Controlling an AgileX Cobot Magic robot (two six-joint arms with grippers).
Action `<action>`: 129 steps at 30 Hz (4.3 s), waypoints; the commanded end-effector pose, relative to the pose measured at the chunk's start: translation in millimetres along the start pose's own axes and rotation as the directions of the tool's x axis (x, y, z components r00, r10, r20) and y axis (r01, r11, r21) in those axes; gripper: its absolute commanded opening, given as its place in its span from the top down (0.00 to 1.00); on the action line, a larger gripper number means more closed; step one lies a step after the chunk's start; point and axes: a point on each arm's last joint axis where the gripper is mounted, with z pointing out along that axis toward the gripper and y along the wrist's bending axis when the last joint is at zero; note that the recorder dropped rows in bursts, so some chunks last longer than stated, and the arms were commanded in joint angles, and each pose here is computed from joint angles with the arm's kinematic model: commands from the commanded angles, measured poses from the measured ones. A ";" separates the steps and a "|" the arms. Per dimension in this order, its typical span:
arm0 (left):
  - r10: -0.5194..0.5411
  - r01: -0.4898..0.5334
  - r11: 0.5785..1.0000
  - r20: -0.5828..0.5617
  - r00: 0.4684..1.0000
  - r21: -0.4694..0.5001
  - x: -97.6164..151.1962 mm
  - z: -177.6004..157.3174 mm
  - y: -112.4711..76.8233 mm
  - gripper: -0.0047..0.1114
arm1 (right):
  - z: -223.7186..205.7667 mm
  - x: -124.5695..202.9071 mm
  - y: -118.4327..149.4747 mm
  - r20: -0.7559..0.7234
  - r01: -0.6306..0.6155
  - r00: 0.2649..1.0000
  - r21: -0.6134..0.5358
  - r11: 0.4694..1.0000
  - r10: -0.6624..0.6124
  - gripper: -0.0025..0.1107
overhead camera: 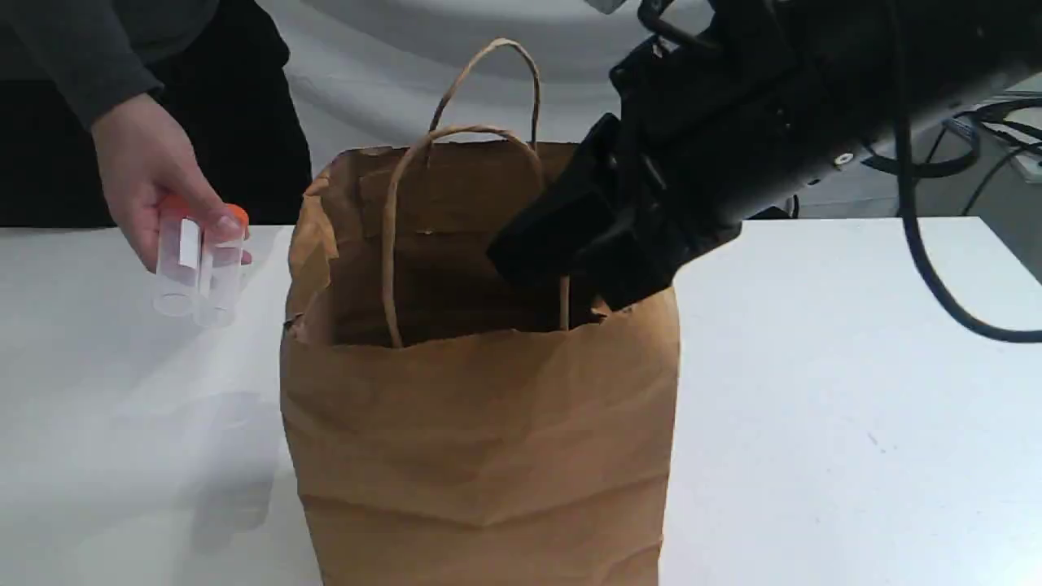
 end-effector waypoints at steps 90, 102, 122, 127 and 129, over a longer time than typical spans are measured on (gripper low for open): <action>0.102 0.062 0.979 -0.734 0.671 0.193 128.3 274.8 39.5 0.96 | -59.0 -60.0 19.5 0.127 -0.045 0.991 0.028 0.999 0.041 0.98; 0.109 0.059 0.978 -0.734 0.670 0.199 127.9 274.1 39.2 0.96 | -59.0 -60.1 19.4 0.128 -0.045 0.991 0.029 0.999 0.040 0.98; 0.231 -0.112 0.965 -0.563 0.794 0.238 42.9 245.8 22.5 0.96 | -37.8 -44.5 3.0 0.151 0.001 0.988 0.127 0.992 -0.020 0.98; 0.249 -0.147 0.964 -0.558 0.792 0.222 40.2 245.1 24.7 0.96 | -26.7 -25.2 -2.1 0.222 -0.076 0.974 0.189 0.979 0.032 0.98; 0.252 -0.154 0.964 -0.564 0.786 0.216 41.3 245.7 26.1 0.96 | -24.5 -17.8 -2.1 0.265 -0.103 0.963 0.209 0.973 0.045 0.98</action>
